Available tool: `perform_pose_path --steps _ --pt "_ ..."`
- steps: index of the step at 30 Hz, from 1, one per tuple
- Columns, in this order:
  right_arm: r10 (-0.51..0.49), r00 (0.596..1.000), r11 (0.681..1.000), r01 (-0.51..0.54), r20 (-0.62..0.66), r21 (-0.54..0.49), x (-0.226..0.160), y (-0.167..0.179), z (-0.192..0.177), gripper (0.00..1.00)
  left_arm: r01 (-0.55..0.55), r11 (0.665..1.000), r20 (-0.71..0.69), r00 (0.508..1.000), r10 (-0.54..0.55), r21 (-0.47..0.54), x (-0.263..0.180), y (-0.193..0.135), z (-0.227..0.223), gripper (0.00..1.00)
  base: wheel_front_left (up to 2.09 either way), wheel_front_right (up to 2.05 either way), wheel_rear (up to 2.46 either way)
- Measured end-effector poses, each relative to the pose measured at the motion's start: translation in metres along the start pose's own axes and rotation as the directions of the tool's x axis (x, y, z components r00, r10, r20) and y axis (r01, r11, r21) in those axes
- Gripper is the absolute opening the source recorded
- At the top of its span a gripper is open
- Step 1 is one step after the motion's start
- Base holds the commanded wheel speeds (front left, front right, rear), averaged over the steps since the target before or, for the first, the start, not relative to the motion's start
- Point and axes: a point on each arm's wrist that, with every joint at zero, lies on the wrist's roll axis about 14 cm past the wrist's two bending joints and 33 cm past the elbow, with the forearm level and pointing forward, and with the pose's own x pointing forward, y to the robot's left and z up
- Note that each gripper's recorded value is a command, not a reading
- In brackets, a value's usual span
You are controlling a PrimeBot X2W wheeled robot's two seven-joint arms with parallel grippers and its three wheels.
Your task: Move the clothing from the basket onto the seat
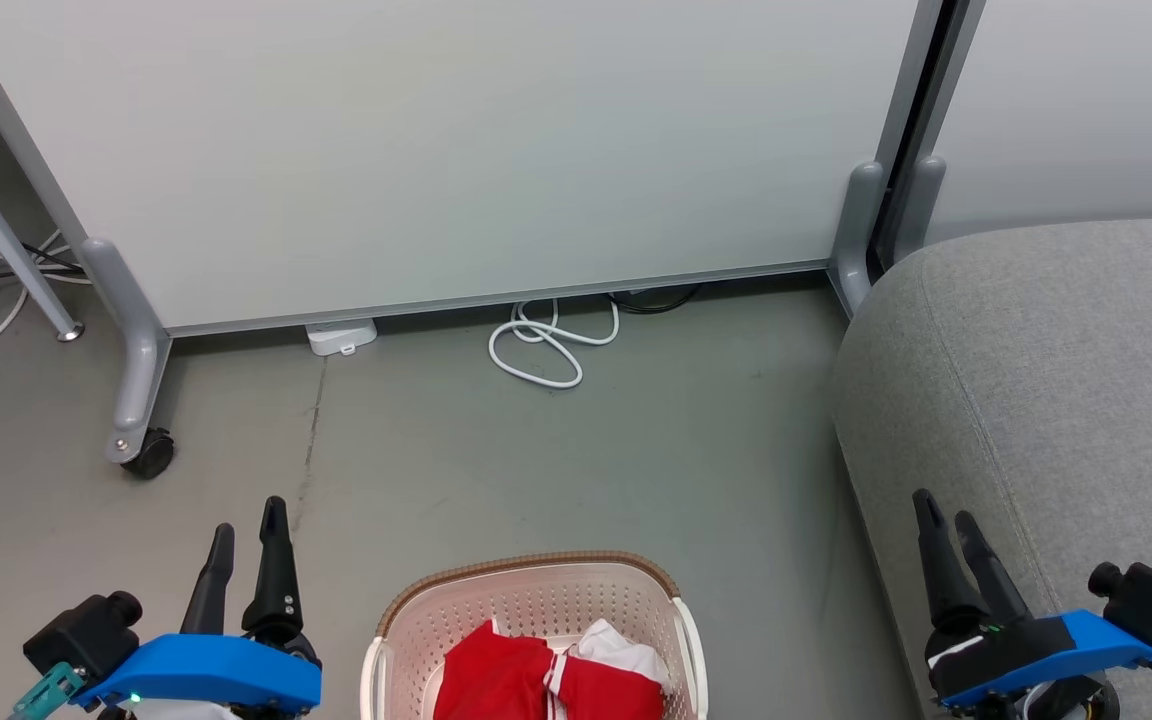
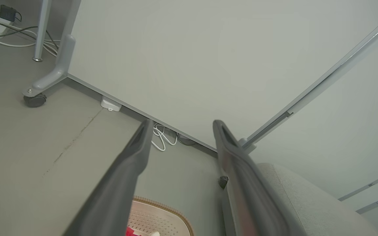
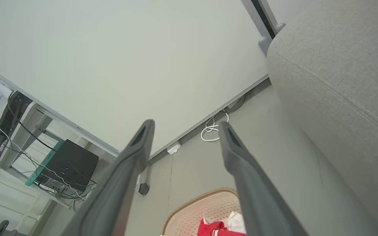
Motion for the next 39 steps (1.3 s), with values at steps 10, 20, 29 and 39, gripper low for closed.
perform_pose_path --steps 10,20,29,39 --pt "0.023 1.0 0.992 -0.023 -0.004 -0.121 0.0 0.006 -0.001 1.0 0.012 0.991 0.003 1.0 -0.012 0.132 -0.003 0.0 -0.002 1.0 0.0 0.0 0.0" --pt "0.038 0.999 0.975 -0.039 -0.009 -0.22 0.0 0.009 -0.004 1.0 0.032 0.97 0.011 0.999 -0.036 0.242 -0.004 -0.004 -0.001 1.0 0.0 0.0 0.0" --pt "0.056 0.998 0.954 -0.057 -0.013 -0.294 0.001 0.013 -0.007 1.0 0.037 0.949 0.029 0.998 -0.048 0.312 -0.006 -0.004 0.002 1.0 0.0 0.0 0.0" --pt "0.067 0.998 0.922 -0.068 -0.016 -0.381 0.001 0.013 -0.008 1.0 0.048 0.925 0.034 0.997 -0.066 0.377 -0.008 -0.005 0.001 1.0 0.0 0.0 0.0"
